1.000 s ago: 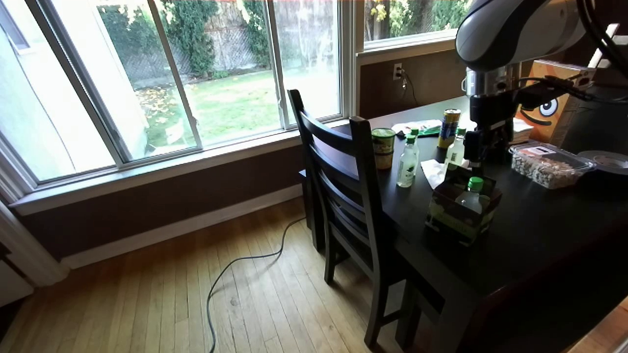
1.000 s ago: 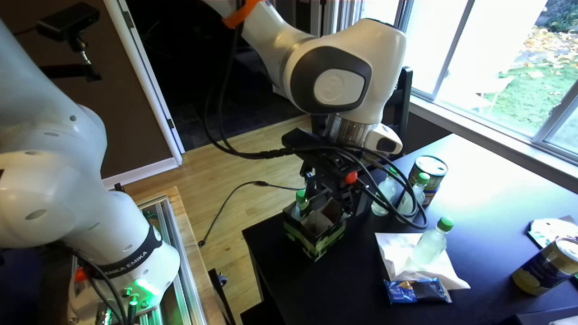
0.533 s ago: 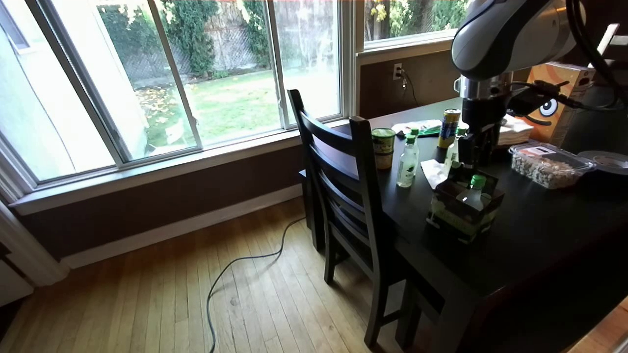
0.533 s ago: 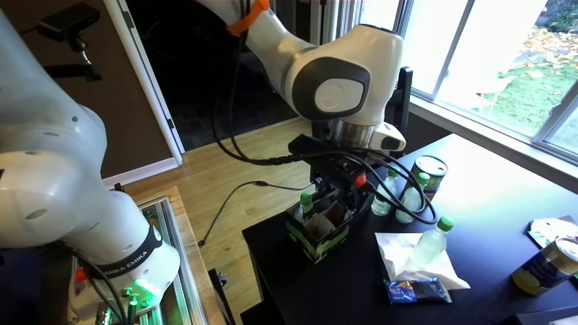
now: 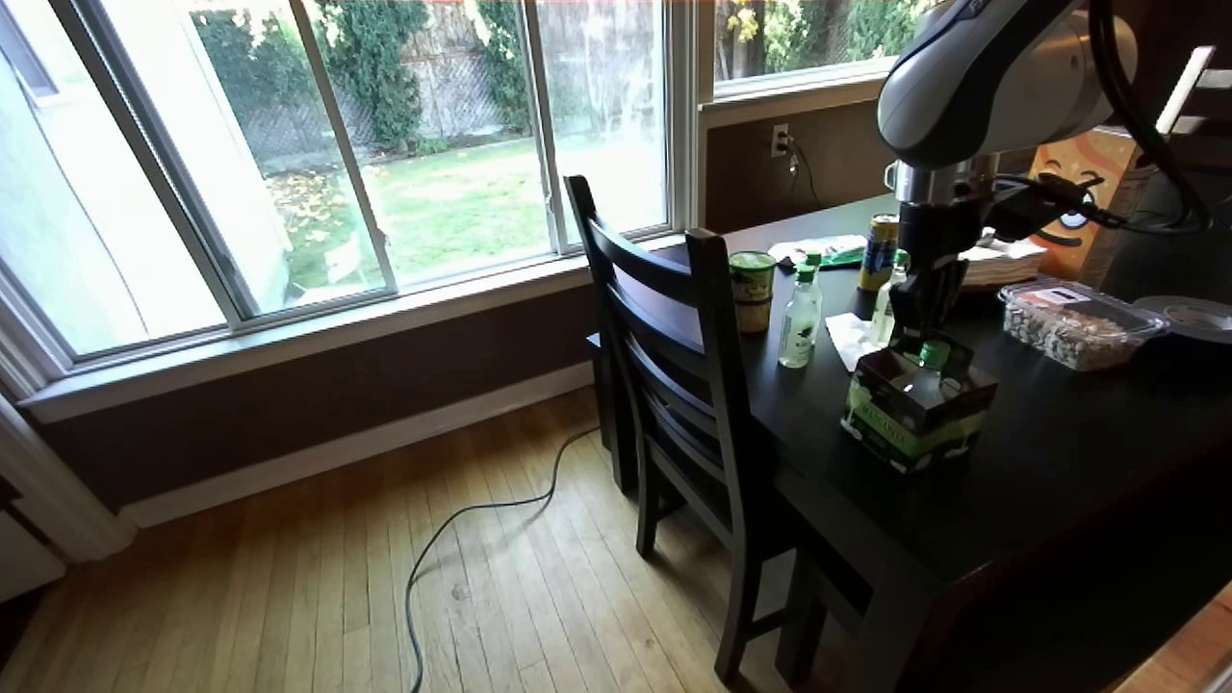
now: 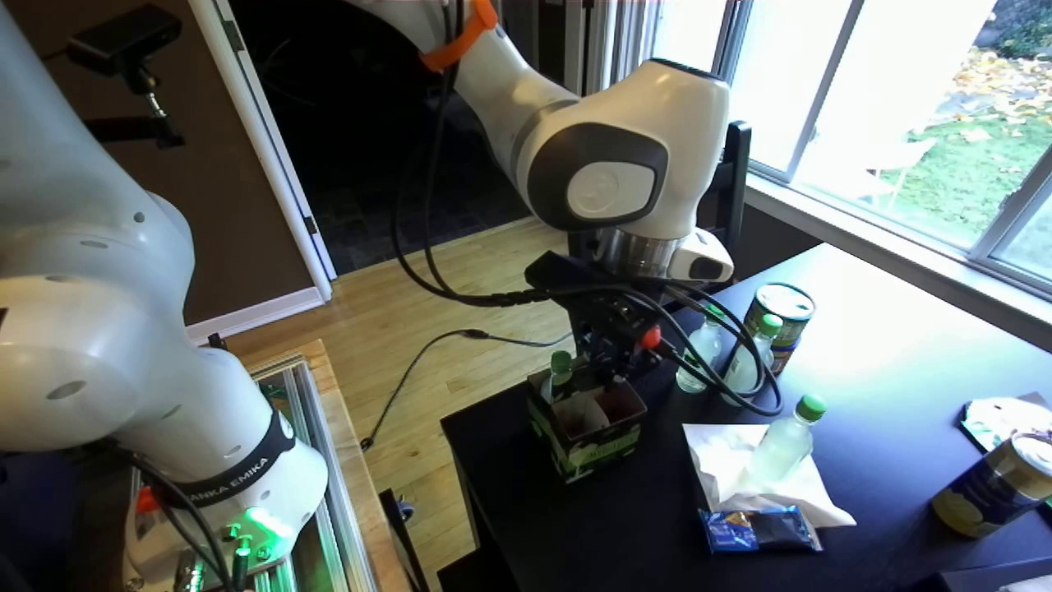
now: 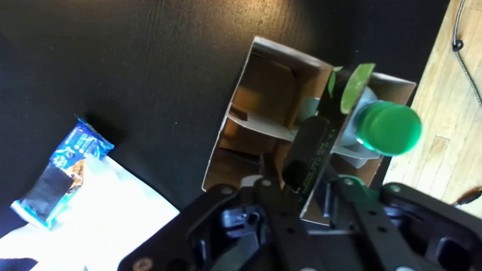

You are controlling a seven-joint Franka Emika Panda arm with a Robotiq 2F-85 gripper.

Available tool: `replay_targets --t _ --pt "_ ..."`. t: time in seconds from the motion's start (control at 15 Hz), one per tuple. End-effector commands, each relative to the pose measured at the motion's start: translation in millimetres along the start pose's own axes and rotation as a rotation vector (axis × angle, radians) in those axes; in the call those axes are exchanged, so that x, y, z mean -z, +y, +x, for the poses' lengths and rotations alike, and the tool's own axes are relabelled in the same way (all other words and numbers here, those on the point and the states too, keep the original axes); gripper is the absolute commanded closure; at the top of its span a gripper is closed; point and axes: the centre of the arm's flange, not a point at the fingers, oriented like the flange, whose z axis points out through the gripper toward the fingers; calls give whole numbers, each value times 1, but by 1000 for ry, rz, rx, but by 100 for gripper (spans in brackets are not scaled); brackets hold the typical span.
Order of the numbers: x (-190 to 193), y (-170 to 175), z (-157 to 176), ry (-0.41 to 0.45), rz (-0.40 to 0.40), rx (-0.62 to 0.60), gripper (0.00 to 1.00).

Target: Move the box backwards.

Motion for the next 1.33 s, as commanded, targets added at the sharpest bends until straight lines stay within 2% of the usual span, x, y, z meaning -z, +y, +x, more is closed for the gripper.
replay_targets --t 0.0,0.2,0.47,0.73,0.93,1.0,1.13,1.27 --pt "-2 -8 -4 49 52 -9 99" --pt "5 -11 -12 51 63 -50 100" --pt "40 -15 -34 64 39 -90 99" --pt "99 -11 -44 57 58 -153 99" --pt "147 11 -44 87 88 -172 99" --pt "110 -3 -42 72 73 -154 97" --pt "136 6 -46 95 73 -169 97" --pt "139 8 -47 98 73 -174 97"
